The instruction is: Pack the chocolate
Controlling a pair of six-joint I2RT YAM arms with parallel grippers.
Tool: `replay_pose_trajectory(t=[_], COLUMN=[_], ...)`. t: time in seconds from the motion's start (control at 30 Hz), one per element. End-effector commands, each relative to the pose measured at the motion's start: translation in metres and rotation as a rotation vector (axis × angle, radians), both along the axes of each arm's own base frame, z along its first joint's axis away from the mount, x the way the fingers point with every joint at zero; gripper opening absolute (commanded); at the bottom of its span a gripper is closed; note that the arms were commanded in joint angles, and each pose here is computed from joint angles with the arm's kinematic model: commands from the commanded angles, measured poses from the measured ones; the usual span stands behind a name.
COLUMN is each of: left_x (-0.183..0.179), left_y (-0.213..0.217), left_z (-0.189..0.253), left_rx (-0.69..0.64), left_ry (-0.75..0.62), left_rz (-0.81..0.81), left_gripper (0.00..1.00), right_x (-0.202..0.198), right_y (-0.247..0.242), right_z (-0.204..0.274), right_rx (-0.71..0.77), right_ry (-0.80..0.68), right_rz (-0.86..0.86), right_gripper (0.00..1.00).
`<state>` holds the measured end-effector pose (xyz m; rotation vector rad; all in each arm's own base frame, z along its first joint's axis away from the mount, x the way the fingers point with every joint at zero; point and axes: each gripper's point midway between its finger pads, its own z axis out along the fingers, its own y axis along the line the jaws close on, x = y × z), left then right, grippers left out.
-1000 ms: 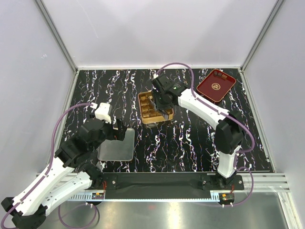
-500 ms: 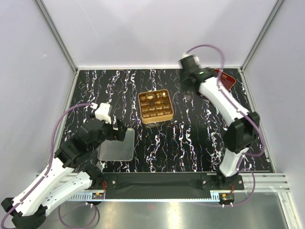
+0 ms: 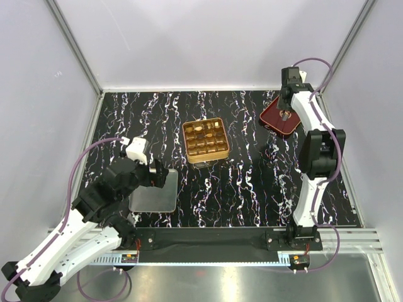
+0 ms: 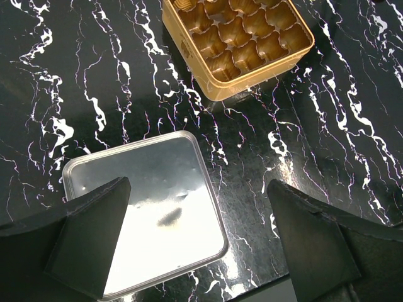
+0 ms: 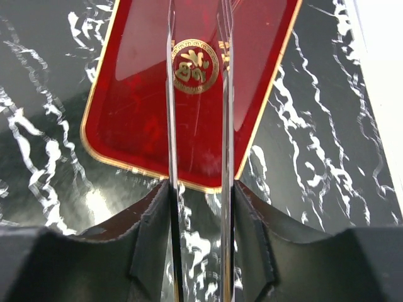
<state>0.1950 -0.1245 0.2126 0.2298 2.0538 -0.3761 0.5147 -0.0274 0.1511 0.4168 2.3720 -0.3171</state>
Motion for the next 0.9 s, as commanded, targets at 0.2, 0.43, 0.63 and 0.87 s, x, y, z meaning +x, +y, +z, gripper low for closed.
replay_pose_trajectory(t=[0.2, 0.43, 0.63, 0.87], left_x=[0.001, 0.002, 0.002, 0.002], left_y=[-0.008, -0.009, -0.009, -0.009], left_z=[0.010, 0.007, 0.007, 0.008], left_rx=[-0.027, -0.020, -0.019, -0.022], left_ry=[-0.041, -0.031, -0.030, -0.033], left_rz=[-0.033, -0.038, -0.038, -0.038], left_gripper=[0.99, 0.99, 0.99, 0.99], right_x=[0.059, 0.075, 0.082, 0.083], right_y=[-0.008, -0.002, -0.004, -0.023], right_z=[0.005, 0.002, -0.009, -0.011], right_rx=[-0.015, -0.009, -0.035, -0.061], right_ry=[-0.138, -0.160, -0.135, -0.120], right_rz=[0.112, 0.211, 0.231, 0.221], right_gripper=[0.45, 0.45, 0.44, 0.43])
